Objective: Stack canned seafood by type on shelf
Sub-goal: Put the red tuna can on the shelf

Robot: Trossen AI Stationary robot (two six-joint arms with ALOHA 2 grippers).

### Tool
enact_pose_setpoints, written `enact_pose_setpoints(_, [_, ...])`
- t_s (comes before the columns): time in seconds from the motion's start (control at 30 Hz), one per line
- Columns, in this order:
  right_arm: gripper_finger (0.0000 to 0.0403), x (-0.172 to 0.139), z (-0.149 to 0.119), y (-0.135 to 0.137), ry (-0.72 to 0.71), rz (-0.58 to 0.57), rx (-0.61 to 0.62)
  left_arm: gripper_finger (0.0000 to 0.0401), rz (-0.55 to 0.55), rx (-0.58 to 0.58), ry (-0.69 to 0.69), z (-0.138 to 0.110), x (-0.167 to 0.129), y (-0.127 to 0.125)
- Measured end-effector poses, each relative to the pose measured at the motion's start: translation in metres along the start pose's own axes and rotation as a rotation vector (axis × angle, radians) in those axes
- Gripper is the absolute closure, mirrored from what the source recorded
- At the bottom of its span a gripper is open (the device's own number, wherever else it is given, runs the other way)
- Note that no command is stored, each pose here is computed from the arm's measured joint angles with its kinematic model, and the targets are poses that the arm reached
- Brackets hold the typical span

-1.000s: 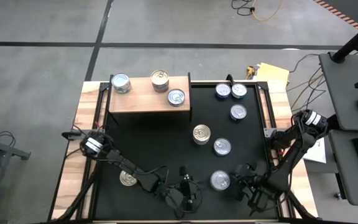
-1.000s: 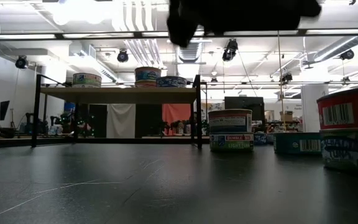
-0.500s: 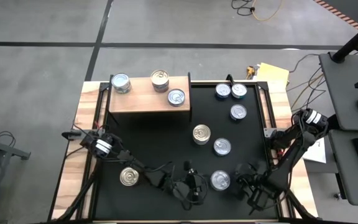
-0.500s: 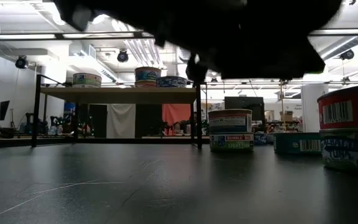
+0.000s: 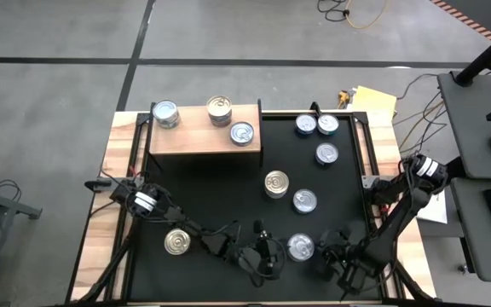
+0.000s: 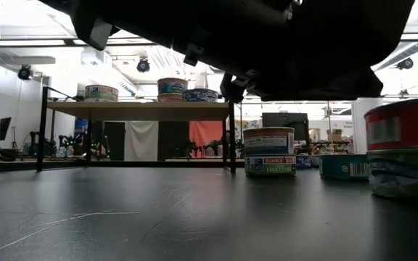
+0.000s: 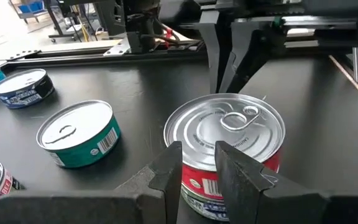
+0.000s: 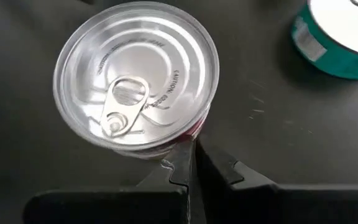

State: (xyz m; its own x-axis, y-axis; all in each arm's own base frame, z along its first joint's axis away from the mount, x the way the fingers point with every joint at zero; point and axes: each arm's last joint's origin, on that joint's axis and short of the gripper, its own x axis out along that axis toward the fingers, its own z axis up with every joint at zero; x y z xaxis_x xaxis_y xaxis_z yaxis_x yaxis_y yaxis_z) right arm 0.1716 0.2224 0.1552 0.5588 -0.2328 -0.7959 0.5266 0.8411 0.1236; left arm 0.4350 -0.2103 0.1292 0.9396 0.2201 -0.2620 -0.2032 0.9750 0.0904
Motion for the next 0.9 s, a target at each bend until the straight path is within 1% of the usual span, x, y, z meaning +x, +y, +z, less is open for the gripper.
enact_pose_setpoints(0.1, [0.0390,0.002,0.000,0.004,-0.020,0.026,-0.022,0.0320,-0.004,0.001,0.001,0.000,0.000,0.000])
enact_pose_setpoints(0.23, [0.0390,0.005,0.002,0.006,-0.028,0.033,-0.042,0.0320,-0.077,0.005,0.018,-0.001,0.000,-0.002])
enact_pose_setpoints(0.37, [0.0390,0.004,0.004,0.003,-0.013,0.020,-0.053,0.0320,-0.075,0.005,0.030,-0.003,0.000,-0.002])
enact_pose_setpoints(0.57, [0.0390,-0.009,0.011,-0.007,0.028,-0.011,-0.003,0.0320,-0.069,-0.003,0.054,-0.005,-0.001,-0.002])
enact_pose_setpoints(0.77, [0.0390,-0.016,0.015,-0.010,0.050,-0.001,0.024,0.0320,-0.068,-0.007,0.057,-0.005,-0.001,-0.002])
enact_pose_setpoints(0.9, [0.0390,-0.024,0.021,-0.012,0.055,0.030,0.061,0.0320,-0.068,-0.007,0.058,-0.006,-0.001,-0.002])
